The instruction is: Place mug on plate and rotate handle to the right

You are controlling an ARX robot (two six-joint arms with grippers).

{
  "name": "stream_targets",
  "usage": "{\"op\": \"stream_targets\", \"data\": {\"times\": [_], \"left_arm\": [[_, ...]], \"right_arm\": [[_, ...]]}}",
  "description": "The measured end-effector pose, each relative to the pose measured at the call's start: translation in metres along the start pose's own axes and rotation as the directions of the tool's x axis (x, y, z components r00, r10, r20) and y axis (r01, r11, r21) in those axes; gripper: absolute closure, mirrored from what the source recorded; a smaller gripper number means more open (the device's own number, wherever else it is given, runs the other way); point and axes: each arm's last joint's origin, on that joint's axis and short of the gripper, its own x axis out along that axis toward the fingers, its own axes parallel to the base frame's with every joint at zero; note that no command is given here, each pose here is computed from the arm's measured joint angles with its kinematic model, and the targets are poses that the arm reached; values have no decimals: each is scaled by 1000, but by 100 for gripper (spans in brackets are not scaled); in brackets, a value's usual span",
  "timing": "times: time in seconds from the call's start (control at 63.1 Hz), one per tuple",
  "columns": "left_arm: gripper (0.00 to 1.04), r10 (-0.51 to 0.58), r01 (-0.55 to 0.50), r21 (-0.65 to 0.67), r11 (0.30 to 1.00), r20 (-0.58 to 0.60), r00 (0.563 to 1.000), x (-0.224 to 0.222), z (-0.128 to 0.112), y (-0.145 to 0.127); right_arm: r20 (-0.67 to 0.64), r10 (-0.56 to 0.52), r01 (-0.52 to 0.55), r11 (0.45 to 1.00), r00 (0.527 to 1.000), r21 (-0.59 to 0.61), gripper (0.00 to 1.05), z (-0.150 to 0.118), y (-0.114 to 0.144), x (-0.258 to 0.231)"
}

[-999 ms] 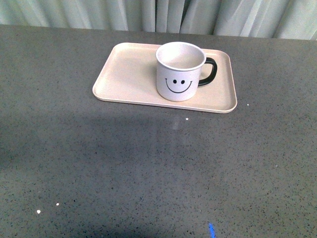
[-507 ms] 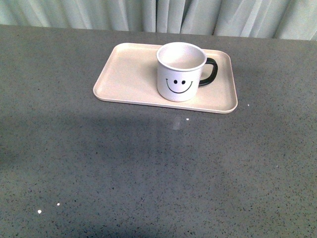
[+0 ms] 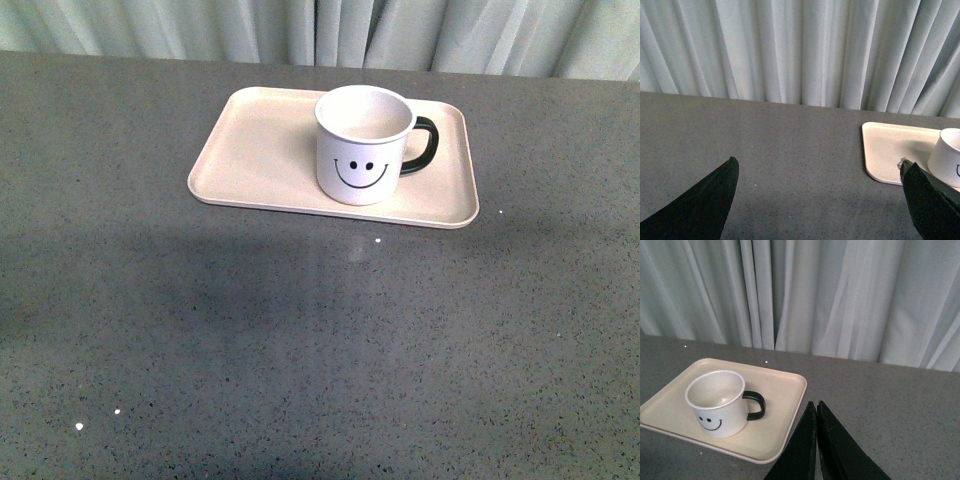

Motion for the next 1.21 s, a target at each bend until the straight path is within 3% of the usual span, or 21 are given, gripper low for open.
{"op": "stream_targets", "data": {"times": [0.396, 1.205], "left_arm": [[9, 0, 0, 0, 1000, 0, 1000, 0, 0, 0], [9, 0, 0, 0, 1000, 0, 1000, 0, 0, 0]], "right_arm": [[-12, 1, -1, 1000, 1000, 0, 103, -19, 0, -37], [31, 0, 0, 1000, 1000, 0, 103, -7, 0, -71]]}}
